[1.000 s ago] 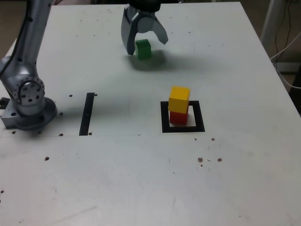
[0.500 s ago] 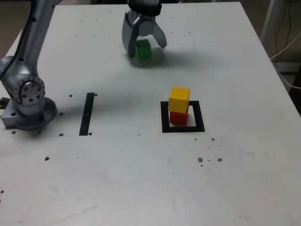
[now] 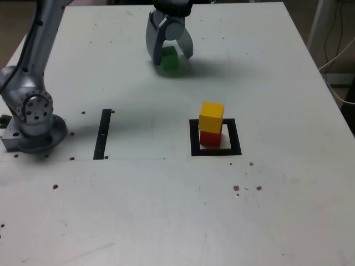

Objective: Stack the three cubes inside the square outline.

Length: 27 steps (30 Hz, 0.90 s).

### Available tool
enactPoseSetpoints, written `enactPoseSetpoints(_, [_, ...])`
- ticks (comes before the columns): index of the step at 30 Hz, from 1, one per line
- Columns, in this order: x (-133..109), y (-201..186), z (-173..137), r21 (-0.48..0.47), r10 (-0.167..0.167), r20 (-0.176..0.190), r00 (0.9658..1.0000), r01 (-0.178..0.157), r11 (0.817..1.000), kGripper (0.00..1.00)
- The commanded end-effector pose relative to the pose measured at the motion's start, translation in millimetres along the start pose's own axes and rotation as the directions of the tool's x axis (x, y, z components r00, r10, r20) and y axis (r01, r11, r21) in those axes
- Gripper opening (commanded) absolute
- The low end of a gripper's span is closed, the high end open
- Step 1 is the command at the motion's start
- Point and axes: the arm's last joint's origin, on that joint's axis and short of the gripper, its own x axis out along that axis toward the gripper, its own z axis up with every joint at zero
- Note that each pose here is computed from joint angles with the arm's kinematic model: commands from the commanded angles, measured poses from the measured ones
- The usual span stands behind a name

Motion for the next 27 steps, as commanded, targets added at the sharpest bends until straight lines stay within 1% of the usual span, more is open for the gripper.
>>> enactPoseSetpoints(1, [-0.6,0.5,0.8,0.002,0.001,0.004,1.0,-0.001,1.0,0.29])
enactPoseSetpoints(19, [-1.6,0.5,0.8,0.008,-0.001,0.008,1.0,0.001,1.0,0.29])
enactPoseSetpoints(23, [-7.8,-0.1,-2.9,0.009,0.003,0.019,0.9998,-0.003,1.0,0.29])
enactPoseSetpoints(27, [-22.5,-5.5,-11.7,0.019,0.01,0.041,0.9991,-0.01,1.0,0.29])
